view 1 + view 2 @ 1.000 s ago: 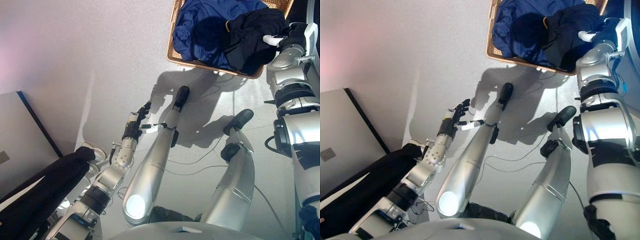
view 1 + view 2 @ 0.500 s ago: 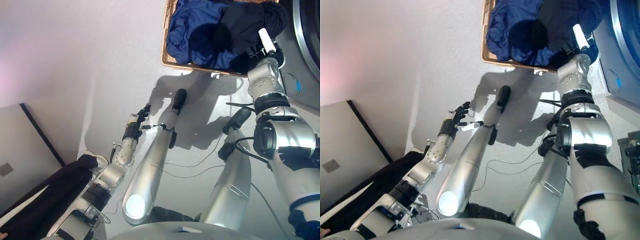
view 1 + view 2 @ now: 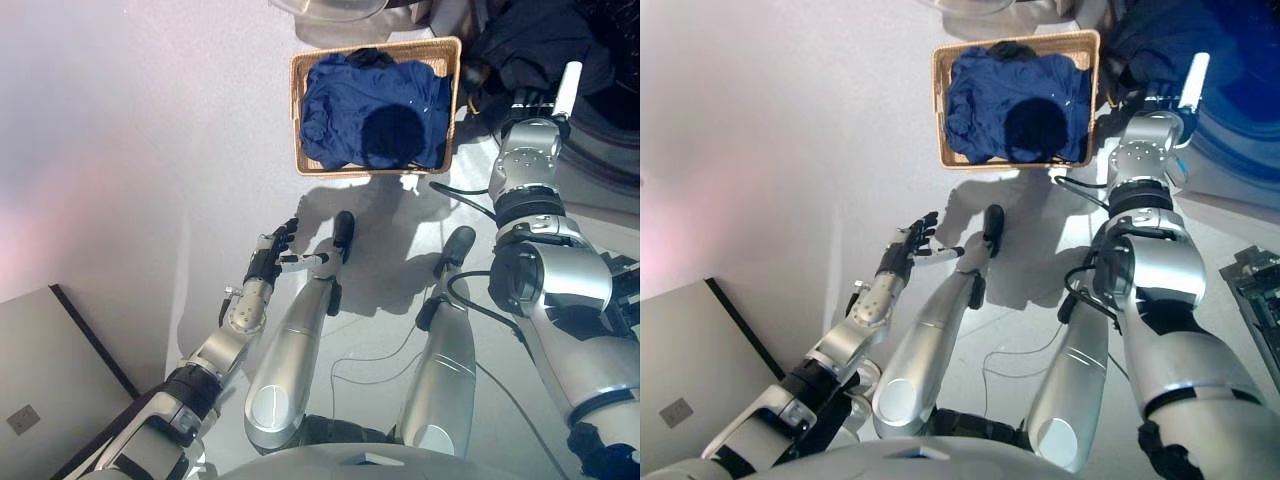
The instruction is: Put the clothes in the basket into the washing machine.
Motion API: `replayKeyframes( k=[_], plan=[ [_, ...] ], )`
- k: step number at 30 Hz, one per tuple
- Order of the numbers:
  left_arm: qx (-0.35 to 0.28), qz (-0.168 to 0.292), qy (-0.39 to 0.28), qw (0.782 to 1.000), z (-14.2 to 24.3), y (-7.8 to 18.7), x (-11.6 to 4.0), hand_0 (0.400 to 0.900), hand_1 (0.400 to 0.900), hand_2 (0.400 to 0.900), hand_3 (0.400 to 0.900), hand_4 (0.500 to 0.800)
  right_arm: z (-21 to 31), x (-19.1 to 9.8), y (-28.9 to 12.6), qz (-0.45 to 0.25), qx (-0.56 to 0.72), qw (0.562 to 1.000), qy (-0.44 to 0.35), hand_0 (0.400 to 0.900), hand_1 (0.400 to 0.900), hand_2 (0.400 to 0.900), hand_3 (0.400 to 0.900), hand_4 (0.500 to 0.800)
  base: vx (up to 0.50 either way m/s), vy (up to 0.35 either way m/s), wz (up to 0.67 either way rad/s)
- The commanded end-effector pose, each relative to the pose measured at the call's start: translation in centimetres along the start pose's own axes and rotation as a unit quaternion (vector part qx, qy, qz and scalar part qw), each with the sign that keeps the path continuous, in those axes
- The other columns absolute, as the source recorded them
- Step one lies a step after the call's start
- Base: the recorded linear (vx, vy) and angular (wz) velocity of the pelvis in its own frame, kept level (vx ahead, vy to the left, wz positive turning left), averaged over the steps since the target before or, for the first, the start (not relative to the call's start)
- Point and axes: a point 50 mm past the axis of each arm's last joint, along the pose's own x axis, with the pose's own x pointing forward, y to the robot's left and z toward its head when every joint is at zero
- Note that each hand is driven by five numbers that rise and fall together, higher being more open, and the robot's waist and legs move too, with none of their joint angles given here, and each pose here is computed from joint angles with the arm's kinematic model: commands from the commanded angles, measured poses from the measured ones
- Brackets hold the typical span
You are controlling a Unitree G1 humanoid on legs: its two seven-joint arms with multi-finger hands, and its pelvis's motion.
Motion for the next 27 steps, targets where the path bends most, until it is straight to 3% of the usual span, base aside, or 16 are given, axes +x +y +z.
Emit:
replayKeyframes(
  k=[1,10,11,12,27],
  plan=[
    [-0.010,-0.017,0.017,1.000,-1.3,-0.6,-1.1,0.900,0.900,0.900,0.900,0.800,5.5,-0.1,3.9,0.054,0.050,0.994,-0.085,0.400,0.400,0.400,0.400,0.500,0.110,-0.023,0.15],
    [-0.003,-0.019,0.054,0.998,-3.4,0.1,-2.2,0.900,0.900,0.900,0.900,0.800,9.7,-0.7,6.6,0.048,0.131,0.983,-0.123,0.400,0.400,0.400,0.400,0.500,0.089,0.003,0.08],
    [-0.003,-0.018,0.061,0.998,-3.7,0.0,-2.4,0.900,0.900,0.900,0.900,0.800,9.8,-0.8,6.9,0.052,0.130,0.983,-0.121,0.549,0.549,0.549,0.549,0.589,0.076,0.041,-0.03],
    [-0.004,-0.019,0.065,0.998,-3.9,-0.1,-2.4,0.900,0.900,0.900,0.900,0.800,10.1,-1.2,7.6,0.059,0.136,0.981,-0.125,0.900,0.900,0.900,0.900,0.800,0.062,0.031,-0.06],
    [-0.017,-0.017,0.067,0.997,-4.2,0.1,-3.1,0.900,0.900,0.900,0.900,0.800,5.1,-0.6,5.4,0.031,0.103,0.993,-0.054,0.900,0.900,0.900,0.900,0.800,0.014,0.011,-0.07]
  ],
)
